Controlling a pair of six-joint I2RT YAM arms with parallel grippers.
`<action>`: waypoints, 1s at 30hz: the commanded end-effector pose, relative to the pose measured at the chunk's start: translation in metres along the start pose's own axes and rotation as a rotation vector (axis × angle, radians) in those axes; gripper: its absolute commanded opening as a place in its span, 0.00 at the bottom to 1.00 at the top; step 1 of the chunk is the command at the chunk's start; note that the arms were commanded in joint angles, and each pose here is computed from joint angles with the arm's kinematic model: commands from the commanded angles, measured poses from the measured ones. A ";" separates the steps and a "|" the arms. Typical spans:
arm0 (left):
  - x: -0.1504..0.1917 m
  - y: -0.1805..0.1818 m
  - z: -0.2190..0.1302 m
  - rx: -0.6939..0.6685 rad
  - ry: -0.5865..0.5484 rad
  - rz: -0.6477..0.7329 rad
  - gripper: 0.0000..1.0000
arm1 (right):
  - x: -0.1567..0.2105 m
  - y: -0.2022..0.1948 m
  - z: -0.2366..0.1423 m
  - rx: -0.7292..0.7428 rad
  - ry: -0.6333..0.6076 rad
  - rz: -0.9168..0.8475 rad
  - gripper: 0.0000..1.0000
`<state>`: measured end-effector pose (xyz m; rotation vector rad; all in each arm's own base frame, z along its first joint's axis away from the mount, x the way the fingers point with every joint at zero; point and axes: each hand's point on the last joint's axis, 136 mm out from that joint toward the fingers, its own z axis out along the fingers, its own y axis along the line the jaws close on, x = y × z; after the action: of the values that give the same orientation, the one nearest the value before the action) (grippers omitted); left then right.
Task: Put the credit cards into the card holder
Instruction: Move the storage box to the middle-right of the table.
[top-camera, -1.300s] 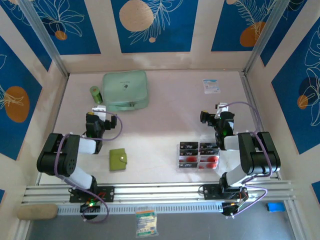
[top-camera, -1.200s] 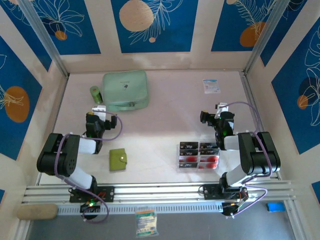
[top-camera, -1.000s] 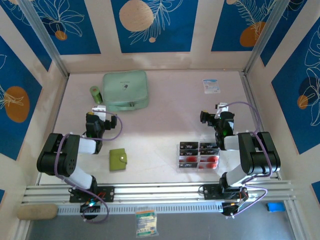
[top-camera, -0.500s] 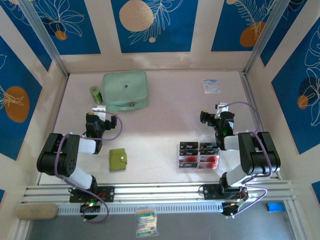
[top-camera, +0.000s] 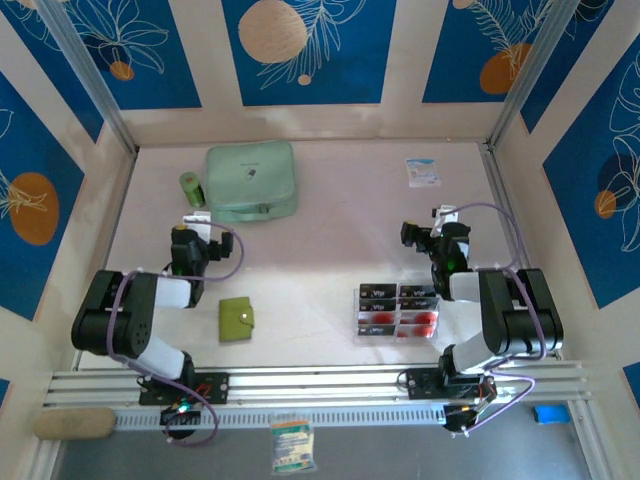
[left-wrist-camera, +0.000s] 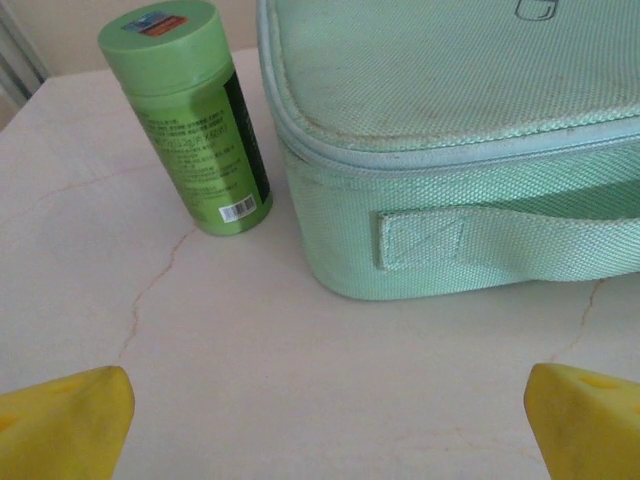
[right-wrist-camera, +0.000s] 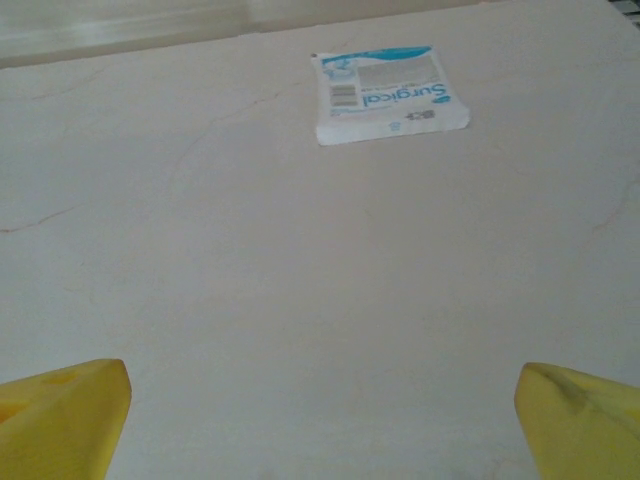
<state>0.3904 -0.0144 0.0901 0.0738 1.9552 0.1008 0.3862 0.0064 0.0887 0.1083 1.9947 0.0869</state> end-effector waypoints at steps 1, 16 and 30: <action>-0.029 0.009 -0.003 -0.024 0.001 -0.023 1.00 | -0.051 -0.005 -0.012 0.061 -0.037 0.035 0.99; -0.112 0.012 -0.064 0.007 -0.005 -0.276 1.00 | -0.097 0.104 -0.126 -0.370 0.314 0.384 0.95; -0.116 -0.009 -0.076 0.107 0.075 -0.355 1.00 | 0.095 0.229 -0.267 -0.580 0.940 0.068 0.91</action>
<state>0.3602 -0.0267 0.2131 -0.2179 2.0107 -0.1806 0.1373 0.2512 0.1621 -0.3856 2.6542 0.9778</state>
